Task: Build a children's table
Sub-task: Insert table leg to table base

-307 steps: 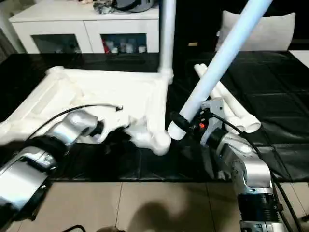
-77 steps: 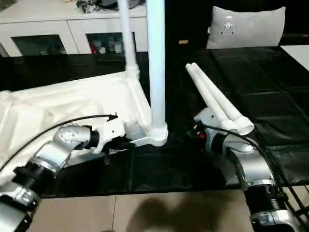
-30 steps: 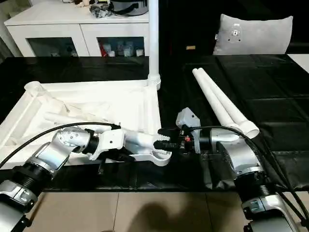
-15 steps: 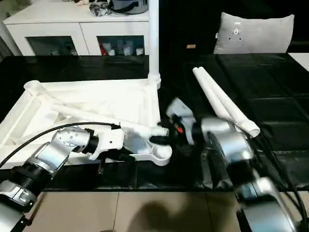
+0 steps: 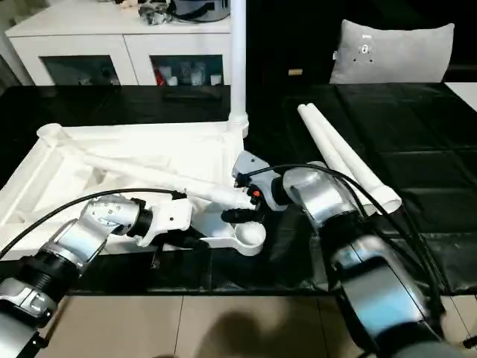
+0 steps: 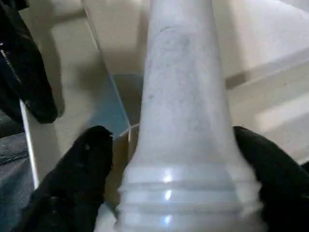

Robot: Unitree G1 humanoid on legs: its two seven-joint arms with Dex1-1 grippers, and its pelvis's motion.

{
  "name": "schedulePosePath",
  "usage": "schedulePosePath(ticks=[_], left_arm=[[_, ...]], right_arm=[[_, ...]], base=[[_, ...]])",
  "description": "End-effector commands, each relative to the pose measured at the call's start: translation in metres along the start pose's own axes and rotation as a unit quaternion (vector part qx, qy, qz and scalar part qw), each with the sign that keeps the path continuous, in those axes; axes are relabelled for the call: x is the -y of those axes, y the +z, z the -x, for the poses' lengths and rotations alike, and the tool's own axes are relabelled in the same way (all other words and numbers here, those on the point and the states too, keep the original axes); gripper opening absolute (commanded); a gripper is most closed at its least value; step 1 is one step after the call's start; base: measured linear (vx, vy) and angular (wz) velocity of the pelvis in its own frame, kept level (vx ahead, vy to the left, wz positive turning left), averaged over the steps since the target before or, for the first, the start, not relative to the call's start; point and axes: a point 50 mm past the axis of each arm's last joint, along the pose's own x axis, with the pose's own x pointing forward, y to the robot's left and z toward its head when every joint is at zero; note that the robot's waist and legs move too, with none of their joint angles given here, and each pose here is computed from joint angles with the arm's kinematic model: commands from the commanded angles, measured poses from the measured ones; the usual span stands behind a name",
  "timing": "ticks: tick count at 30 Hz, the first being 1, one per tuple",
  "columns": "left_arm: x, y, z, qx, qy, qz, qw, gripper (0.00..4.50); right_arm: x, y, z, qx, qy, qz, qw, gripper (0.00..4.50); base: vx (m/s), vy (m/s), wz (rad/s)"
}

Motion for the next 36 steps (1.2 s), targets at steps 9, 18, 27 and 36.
schedulePosePath(ticks=[9, 18, 27, 36], left_arm=[[0.009, -0.01, -0.01, -0.034, -0.025, 0.01, 0.999, 0.0], [0.009, 0.002, 0.001, 0.015, -0.016, 0.026, 0.999, 0.79], [0.01, 0.02, 0.025, 0.106, 0.057, 0.083, 0.989, 1.5], [-0.003, 0.024, 0.044, 0.206, 0.201, 0.184, 0.94, 2.29]], right_arm=[[0.003, -0.002, -0.001, -0.004, 0.005, 0.001, 1.0, 2.84], [0.002, -0.006, 0.001, 0.038, 0.012, -0.025, 0.999, 2.78], [0.004, -0.006, 0.015, 0.142, -0.027, -0.08, 0.986, 2.77], [-0.009, -0.011, 0.021, 0.241, -0.046, -0.11, 0.963, 2.77]], base=[[0.0, 0.0, 0.0], [0.0, 0.0, 0.0], [0.0, 0.0, 0.0], [0.0, 0.0, 0.0]])
